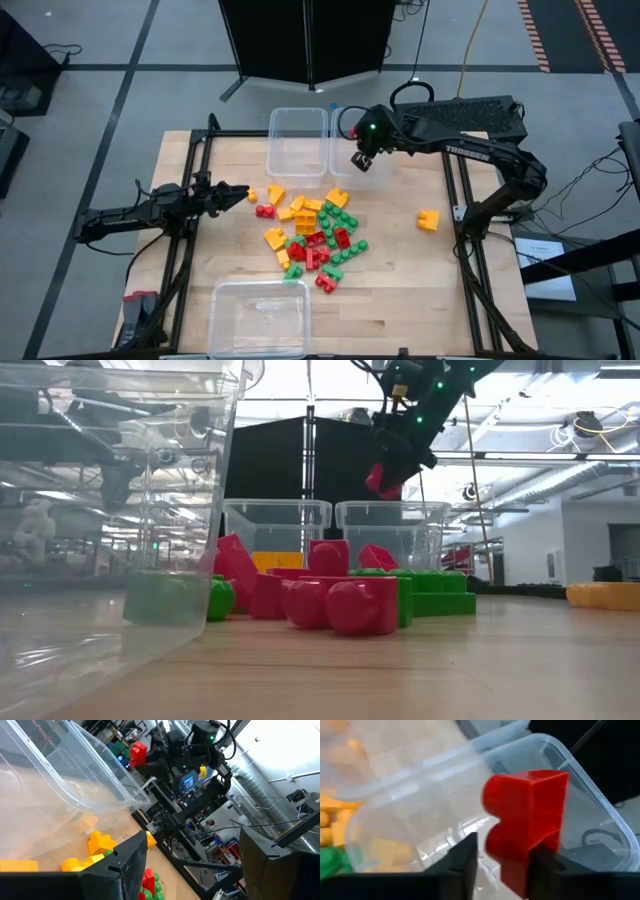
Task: Sort blocks
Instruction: Put the red game piece into the top right transparent bin
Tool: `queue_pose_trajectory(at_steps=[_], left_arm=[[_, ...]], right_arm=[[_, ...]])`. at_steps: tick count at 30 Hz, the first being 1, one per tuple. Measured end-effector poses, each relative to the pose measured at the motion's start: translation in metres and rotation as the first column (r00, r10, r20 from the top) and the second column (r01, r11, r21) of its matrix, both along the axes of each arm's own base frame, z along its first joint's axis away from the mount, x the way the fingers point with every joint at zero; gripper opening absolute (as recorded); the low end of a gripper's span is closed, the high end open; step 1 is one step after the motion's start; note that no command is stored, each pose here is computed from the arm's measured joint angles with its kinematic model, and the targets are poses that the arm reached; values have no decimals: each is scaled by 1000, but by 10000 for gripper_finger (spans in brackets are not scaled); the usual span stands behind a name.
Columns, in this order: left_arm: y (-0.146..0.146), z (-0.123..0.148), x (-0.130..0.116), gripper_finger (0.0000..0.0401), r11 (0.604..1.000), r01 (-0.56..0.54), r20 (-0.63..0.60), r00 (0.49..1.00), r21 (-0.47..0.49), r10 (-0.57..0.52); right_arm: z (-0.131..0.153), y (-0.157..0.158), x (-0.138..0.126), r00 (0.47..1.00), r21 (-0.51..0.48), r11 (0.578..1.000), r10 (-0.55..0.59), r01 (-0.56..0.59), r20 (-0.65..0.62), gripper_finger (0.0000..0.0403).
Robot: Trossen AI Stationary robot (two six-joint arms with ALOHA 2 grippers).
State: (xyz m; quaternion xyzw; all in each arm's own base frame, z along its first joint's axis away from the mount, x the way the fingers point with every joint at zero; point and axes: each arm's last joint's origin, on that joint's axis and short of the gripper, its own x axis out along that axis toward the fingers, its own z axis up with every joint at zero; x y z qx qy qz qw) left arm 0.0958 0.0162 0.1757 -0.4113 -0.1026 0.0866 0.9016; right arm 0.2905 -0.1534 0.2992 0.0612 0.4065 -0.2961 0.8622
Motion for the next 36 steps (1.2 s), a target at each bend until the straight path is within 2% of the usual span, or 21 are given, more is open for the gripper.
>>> queue_pose_trajectory(at_steps=[6, 11, 17, 25, 28, 29, 31, 33, 34, 36], left_arm=[[0, 0, 0, 210, 1000, 0, 0, 1000, 0, 0], [0, 0, 0, 210, 1000, 0, -5, 1000, 1, 0], [0, -1, 0, 210, 1000, 0, -8, 1000, 0, 0], [0, -1, 0, 210, 1000, 0, -8, 1000, 0, 0], [0, -1, 0, 210, 1000, 0, -8, 1000, 0, 0], [0, -1, 0, 210, 1000, 0, -8, 1000, -1, 0], [0, -1, 0, 210, 1000, 0, -7, 1000, -2, 0], [0, -1, 0, 210, 1000, 0, -6, 1000, -2, 0], [0, -1, 0, 210, 1000, 0, -6, 1000, -1, 0], [0, 0, 0, 210, 1000, 0, -4, 1000, -1, 0]], right_arm=[[11, 4, -4, 999, 12, 1000, -14, 14, 52, 231], [30, 4, -5, 997, 10, 1000, -26, 25, 72, 277], [37, 1, -9, 999, -2, 1000, -8, 8, 37, 279], [29, 1, -17, 999, 90, 996, 11, -6, -50, 276], [25, 4, -19, 991, 118, 990, 88, -76, -97, 275], [26, 4, -19, 993, 108, 993, 61, -50, -100, 275], [30, 1, -16, 1000, 105, 994, 12, -9, -27, 273], [30, 3, -15, 991, 133, 983, 132, -127, -33, 273], [30, 4, -16, 989, 136, 982, 137, -128, -59, 273], [33, 1, -12, 997, 132, 989, 71, -69, -10, 272]])
